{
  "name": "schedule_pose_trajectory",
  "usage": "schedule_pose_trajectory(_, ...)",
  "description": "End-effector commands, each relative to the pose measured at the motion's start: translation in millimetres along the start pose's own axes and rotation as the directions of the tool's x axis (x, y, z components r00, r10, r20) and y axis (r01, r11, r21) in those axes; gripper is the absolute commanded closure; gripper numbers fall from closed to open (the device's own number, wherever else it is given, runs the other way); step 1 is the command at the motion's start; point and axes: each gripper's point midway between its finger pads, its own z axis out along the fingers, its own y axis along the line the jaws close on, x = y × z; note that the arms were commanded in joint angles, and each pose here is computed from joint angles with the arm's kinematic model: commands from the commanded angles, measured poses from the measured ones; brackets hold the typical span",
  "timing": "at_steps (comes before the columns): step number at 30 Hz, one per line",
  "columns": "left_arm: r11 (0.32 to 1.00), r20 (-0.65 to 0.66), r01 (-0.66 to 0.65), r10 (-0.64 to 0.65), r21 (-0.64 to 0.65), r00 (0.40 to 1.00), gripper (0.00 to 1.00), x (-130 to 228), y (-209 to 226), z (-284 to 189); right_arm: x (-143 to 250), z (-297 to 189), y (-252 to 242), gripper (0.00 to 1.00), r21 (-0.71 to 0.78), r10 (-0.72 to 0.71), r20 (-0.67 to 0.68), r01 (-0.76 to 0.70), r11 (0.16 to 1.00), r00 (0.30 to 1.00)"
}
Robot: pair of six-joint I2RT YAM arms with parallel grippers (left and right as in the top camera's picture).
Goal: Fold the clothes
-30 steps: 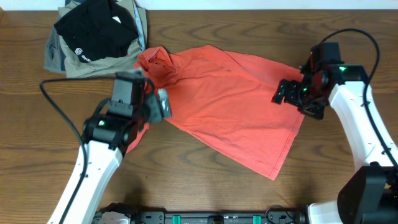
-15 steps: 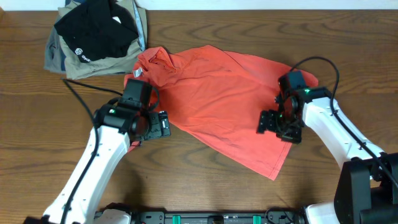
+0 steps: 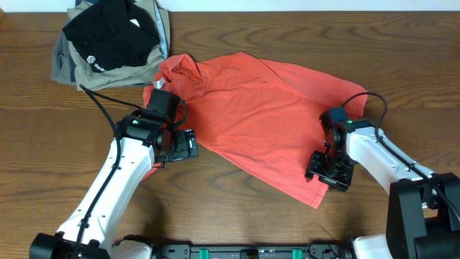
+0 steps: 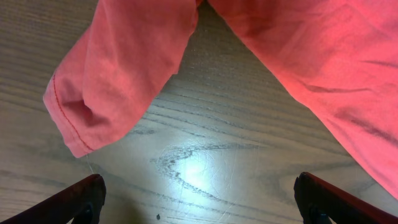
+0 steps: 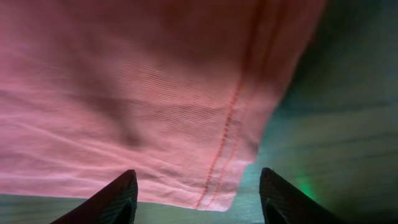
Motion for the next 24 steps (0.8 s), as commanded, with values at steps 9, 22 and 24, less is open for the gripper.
schedule_pose_trajectory(9, 1.0, -0.011, -0.014, 0.014, -0.018, 1.0, 0.02, 4, 4, 4, 21, 20, -17, 0.32, 0.072, 0.066, -0.036, -0.063, 0.995, 0.997)
schedule_pose_trajectory(22, 1.0, -0.005, -0.014, 0.014, -0.015, 1.0, 0.02, 3, 3, 4, 32, 26, -5, 0.53, 0.037, 0.028, -0.067, -0.025, 0.999, 0.997)
schedule_pose_trajectory(24, 1.0, -0.005, -0.014, 0.014, -0.015, 1.0, 0.02, 3, 3, 4, 33, 26, -5, 0.78, 0.038, 0.022, -0.066, -0.02, 0.999, 0.998)
